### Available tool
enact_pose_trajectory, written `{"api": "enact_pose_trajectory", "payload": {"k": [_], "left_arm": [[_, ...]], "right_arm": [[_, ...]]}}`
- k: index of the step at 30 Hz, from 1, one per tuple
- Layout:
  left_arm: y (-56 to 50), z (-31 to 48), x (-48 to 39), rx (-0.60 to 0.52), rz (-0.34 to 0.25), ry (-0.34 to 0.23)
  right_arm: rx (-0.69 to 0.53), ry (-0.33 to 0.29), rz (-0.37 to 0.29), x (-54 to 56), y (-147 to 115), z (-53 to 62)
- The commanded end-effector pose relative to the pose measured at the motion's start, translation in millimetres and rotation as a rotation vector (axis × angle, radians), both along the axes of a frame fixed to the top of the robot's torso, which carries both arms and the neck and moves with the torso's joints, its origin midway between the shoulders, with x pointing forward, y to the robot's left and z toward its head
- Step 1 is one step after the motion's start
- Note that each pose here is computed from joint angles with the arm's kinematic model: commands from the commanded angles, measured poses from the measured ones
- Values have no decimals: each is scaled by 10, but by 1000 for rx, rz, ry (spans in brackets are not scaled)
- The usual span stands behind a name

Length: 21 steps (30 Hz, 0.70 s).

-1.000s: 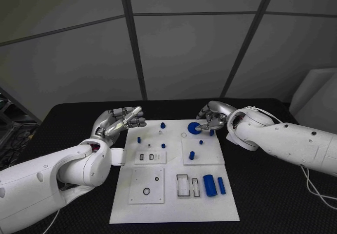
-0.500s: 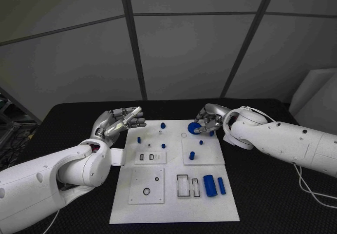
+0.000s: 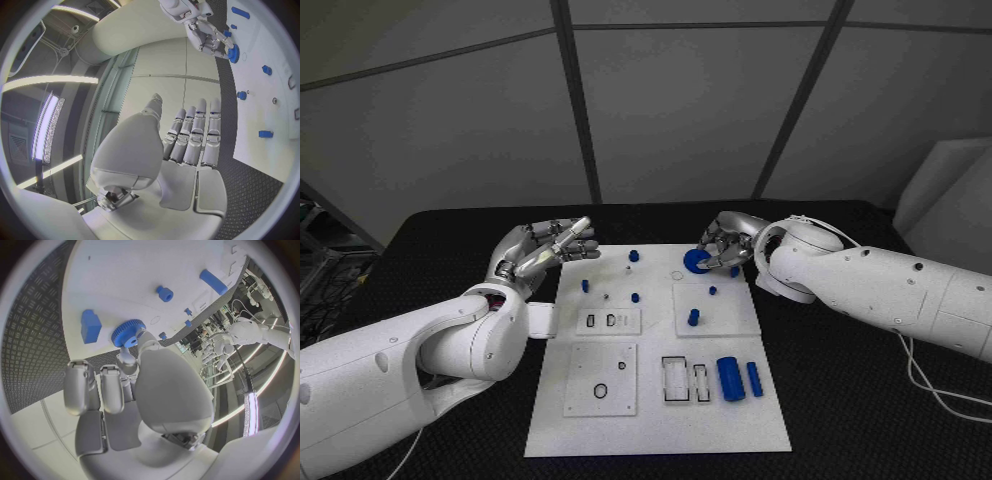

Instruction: Assemble the parts on the task board

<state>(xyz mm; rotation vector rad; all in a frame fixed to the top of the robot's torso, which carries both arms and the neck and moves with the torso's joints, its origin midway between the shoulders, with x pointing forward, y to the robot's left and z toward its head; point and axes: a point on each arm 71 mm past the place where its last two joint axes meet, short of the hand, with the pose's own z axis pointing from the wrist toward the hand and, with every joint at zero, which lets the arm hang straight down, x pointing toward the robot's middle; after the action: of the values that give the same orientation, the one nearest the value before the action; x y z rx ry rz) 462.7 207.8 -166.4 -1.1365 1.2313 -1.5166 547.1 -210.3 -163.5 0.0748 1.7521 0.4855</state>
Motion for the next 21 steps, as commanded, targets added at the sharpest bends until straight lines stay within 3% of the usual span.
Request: {"api": "enact_pose_trajectory", "payload": {"k": [1, 10, 21], "left_arm": [[-14, 18, 2, -2, -13, -12], [-12, 17, 2, -1, -13, -11], [-10, 16, 0, -1, -13, -9]], "right_arm": [[-47, -8, 3, 4, 9, -7], [-99, -39, 21, 4, 61, 3], [-131, -150, 62, -69, 178, 90]]}}
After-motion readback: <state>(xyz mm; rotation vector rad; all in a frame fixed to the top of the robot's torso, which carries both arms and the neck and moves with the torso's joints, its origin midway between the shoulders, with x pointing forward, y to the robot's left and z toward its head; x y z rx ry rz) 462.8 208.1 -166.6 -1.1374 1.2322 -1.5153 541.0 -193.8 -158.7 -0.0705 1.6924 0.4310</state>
